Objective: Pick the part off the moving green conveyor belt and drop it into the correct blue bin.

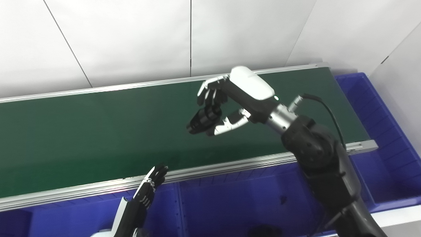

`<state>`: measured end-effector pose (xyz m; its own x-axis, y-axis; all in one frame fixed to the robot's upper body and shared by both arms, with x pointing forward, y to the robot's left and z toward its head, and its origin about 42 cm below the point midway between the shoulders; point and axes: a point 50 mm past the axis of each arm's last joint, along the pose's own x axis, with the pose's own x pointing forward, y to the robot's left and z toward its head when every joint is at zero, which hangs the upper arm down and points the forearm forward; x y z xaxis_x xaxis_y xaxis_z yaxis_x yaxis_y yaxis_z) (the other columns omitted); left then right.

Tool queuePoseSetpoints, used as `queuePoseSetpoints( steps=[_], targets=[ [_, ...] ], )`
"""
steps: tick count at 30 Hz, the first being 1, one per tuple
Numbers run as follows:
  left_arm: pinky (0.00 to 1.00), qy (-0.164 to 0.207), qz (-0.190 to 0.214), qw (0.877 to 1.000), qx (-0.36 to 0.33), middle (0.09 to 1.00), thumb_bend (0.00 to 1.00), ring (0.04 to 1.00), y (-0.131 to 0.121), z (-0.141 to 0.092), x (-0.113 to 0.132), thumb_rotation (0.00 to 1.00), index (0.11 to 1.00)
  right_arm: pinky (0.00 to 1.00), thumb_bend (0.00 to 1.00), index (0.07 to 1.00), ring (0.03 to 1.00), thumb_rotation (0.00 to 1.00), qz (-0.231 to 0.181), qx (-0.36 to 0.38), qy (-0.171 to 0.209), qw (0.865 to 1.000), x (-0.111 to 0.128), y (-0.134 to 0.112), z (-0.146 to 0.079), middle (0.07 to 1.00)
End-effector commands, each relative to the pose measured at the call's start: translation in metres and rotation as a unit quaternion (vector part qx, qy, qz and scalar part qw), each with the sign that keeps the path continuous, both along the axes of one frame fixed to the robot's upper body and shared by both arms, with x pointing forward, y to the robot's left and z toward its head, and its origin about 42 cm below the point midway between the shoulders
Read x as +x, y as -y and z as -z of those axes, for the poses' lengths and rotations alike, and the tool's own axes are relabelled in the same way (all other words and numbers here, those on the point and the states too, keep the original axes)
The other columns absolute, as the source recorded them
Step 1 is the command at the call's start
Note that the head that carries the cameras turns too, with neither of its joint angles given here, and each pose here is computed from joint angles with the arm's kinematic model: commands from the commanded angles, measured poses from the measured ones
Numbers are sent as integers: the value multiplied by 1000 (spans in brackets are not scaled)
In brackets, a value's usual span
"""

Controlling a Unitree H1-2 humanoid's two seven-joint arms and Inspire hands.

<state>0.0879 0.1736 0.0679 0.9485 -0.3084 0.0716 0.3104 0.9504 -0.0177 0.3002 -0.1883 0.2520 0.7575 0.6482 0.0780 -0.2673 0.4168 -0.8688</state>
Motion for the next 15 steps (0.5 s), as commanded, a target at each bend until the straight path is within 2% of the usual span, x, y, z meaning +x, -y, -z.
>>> queuePoseSetpoints(
  steps=[1,6,10,15],
  targets=[
    [923,14,1,1000,-11,904,1000,934,-2,-9,-3,941,911,351,497,542,399,0,15,14,15,1000,-8,7,-13,466],
    [918,17,0,1000,-8,896,1000,922,-7,-11,-2,947,911,337,495,546,400,0,37,27,0,999,-34,20,-7,476],
    [918,16,1,1000,-5,894,1000,919,-12,-14,-1,948,912,339,494,552,398,0,50,31,-29,998,-53,31,3,479],
    [922,12,2,1000,1,894,998,919,-17,-18,1,952,912,351,495,550,392,0,60,16,-34,998,-73,36,15,469]
  ],
)
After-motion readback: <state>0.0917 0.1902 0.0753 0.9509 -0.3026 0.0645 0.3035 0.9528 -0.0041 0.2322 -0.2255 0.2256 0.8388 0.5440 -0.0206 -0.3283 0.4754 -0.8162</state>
